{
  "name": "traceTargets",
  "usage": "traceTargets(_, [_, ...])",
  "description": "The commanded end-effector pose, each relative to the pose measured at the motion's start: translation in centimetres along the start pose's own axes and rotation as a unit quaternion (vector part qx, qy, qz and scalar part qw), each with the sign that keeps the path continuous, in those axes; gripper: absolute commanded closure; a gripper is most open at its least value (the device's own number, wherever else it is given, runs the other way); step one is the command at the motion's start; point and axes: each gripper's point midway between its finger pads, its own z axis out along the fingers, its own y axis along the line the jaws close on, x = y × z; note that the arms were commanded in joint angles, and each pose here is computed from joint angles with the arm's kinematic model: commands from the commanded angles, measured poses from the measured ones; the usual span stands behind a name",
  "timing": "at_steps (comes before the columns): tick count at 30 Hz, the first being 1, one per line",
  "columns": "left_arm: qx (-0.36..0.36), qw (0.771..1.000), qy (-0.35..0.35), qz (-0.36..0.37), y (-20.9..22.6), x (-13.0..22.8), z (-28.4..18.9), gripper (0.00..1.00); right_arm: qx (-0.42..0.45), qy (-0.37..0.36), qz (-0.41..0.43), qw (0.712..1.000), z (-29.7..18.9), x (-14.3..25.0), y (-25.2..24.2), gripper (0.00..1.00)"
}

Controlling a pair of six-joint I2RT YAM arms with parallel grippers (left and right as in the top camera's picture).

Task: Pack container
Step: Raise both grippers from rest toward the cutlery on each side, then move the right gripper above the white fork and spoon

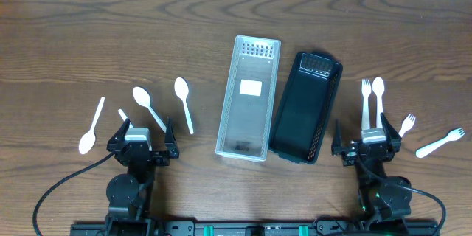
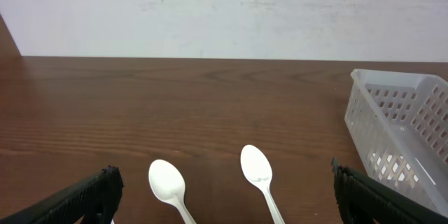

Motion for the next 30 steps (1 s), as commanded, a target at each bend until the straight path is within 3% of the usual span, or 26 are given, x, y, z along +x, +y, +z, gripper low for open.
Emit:
traceTargets(1, [-0.003,0.999,0.031,0.006,0.2,2.0,0.2,0.02,-0.005,0.004,-0.004,1.000,0.0,0.3,0.1,0.01])
traceTargets(6, [-0.014,0.999,0.028,0.007,0.6,1.9,0.2,0.02,-0.030,-0.012,0.021,0.999,0.0,-0.4,0.9,0.01])
traceTargets(10, [-0.014,0.999,0.026,-0.025,0.5,1.4,0.1,0.02,-0.039,-0.027,0.095,0.994,-0.2,-1.5,1.1,0.01])
traceTargets(17, [-0.018,0.997,0.065,-0.035,0.5,-2.3,-1.4,0.02,-0.004,-0.024,0.112,0.993,-0.4,-6.8,-1.7,0.01])
traceTargets(23, [-0.023,0.989,0.140,-0.030,0.3,-7.0,-0.9,0.02,0.009,0.132,0.113,0.985,3.1,-8.6,-3.8,0.01])
traceTargets(26, [-0.029,0.976,0.216,-0.025,0.2,-8.1,-0.1,0.02,-0.032,0.246,0.126,0.961,5.2,-7.9,-3.1,0.01])
traceTargets(30, [-0.036,0.948,0.316,-0.018,0.2,-8.5,0.5,0.02,-0.086,0.341,0.147,0.925,7.8,-7.6,-1.6,0.01])
